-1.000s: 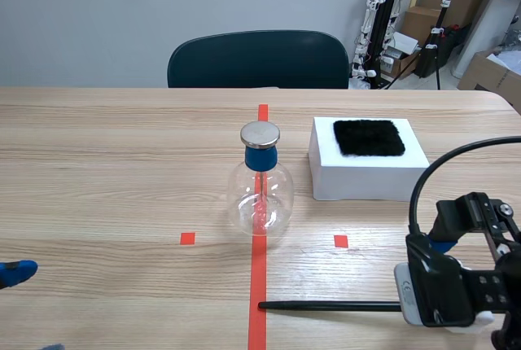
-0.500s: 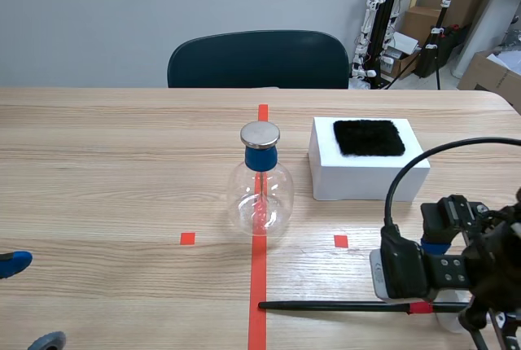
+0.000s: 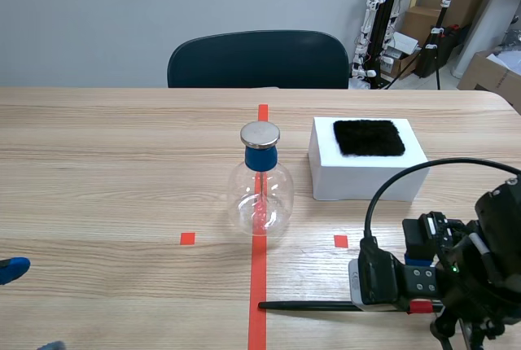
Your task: Do the electroscope experiment. pick up the black charging rod
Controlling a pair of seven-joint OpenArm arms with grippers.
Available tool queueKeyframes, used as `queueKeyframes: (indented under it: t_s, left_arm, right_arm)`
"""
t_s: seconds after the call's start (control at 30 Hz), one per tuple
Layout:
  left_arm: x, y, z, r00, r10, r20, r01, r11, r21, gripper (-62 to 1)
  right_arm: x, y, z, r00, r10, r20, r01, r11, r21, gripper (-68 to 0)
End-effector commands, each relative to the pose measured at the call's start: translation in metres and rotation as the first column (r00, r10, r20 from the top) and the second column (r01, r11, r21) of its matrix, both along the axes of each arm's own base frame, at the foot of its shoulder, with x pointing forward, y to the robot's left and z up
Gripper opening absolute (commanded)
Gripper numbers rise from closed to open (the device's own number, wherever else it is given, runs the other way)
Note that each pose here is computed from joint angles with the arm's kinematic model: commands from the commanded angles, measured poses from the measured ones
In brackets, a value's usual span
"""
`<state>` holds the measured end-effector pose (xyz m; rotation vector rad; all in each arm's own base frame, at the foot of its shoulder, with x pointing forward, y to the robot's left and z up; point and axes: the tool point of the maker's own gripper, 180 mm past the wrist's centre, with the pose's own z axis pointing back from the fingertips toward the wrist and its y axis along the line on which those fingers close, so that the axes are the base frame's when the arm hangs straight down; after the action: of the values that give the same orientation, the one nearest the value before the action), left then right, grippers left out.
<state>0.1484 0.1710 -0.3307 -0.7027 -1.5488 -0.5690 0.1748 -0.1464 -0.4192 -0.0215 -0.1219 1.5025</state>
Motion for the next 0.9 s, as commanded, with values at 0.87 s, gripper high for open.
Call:
queueKeyframes:
  t_s: [0.87]
  left_arm:
    - [-0.0011, 0.0028, 0.0132, 0.999, 0.005, 0.050, -0.004, 1.000, -0.029, 1.4]
  right_arm:
    - [0.0074, -0.0029, 0.0039, 1.000, 0.011, 0.020, -0.011, 1.000, -0.010, -23.2]
